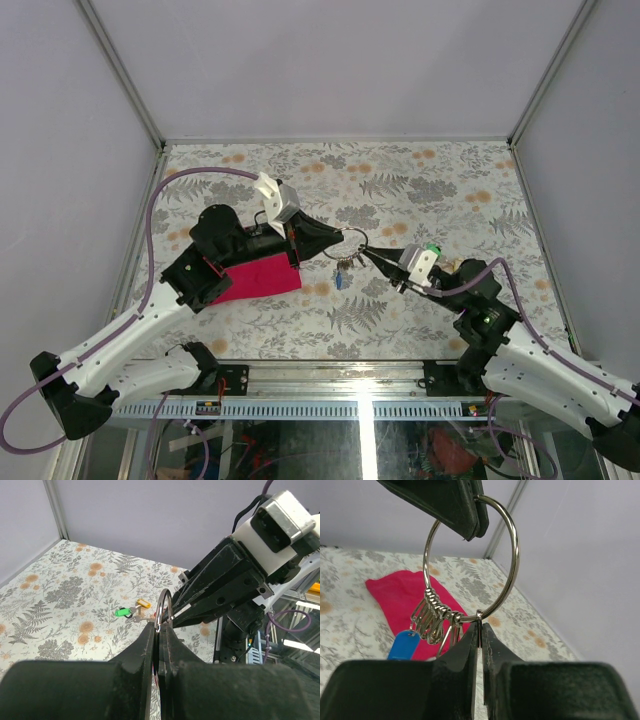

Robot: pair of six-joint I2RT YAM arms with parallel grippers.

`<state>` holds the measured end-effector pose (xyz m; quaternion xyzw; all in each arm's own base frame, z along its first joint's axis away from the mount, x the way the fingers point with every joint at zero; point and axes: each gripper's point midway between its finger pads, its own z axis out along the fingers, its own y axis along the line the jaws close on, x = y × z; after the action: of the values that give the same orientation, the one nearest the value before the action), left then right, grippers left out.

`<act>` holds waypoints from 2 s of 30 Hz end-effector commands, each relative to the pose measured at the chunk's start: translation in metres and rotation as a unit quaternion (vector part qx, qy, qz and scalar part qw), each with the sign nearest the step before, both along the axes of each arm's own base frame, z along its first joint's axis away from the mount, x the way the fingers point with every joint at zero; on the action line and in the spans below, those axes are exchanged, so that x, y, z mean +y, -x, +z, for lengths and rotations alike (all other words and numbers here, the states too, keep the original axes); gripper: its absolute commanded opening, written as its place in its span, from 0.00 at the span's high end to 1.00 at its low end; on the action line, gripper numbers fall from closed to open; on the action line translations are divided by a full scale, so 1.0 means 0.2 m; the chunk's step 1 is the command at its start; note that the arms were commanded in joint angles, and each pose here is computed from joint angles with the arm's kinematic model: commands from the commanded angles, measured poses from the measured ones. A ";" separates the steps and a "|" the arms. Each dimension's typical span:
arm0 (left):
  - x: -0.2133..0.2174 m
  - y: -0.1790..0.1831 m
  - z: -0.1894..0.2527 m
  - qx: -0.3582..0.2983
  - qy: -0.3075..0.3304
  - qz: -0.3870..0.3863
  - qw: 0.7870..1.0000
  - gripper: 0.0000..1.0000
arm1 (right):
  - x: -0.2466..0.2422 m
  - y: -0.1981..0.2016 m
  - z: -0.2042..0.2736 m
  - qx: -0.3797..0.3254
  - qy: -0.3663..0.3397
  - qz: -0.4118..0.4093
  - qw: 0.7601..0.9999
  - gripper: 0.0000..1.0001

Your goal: Put the keys on the keyring

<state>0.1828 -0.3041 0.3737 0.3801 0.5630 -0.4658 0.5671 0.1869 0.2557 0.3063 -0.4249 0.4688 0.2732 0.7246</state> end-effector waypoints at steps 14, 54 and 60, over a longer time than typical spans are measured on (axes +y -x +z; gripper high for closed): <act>0.01 0.01 0.02 -0.034 -0.037 -0.014 0.999 0.80 | -0.20 -0.08 0.10 -0.168 0.253 -0.070 0.950 1.00; 0.11 -0.12 -0.26 -0.065 0.083 0.136 0.985 0.32 | -0.18 0.14 -0.31 0.493 0.338 -0.108 0.794 1.00; -0.07 0.01 -0.38 -0.121 0.023 0.116 0.986 0.25 | -0.17 0.16 -0.32 0.525 0.333 -0.116 0.775 1.00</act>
<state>0.1860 -0.3052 0.2892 0.3282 0.5582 -0.4074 0.6439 0.1598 0.2186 0.2280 -0.4123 0.8679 0.1749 0.2150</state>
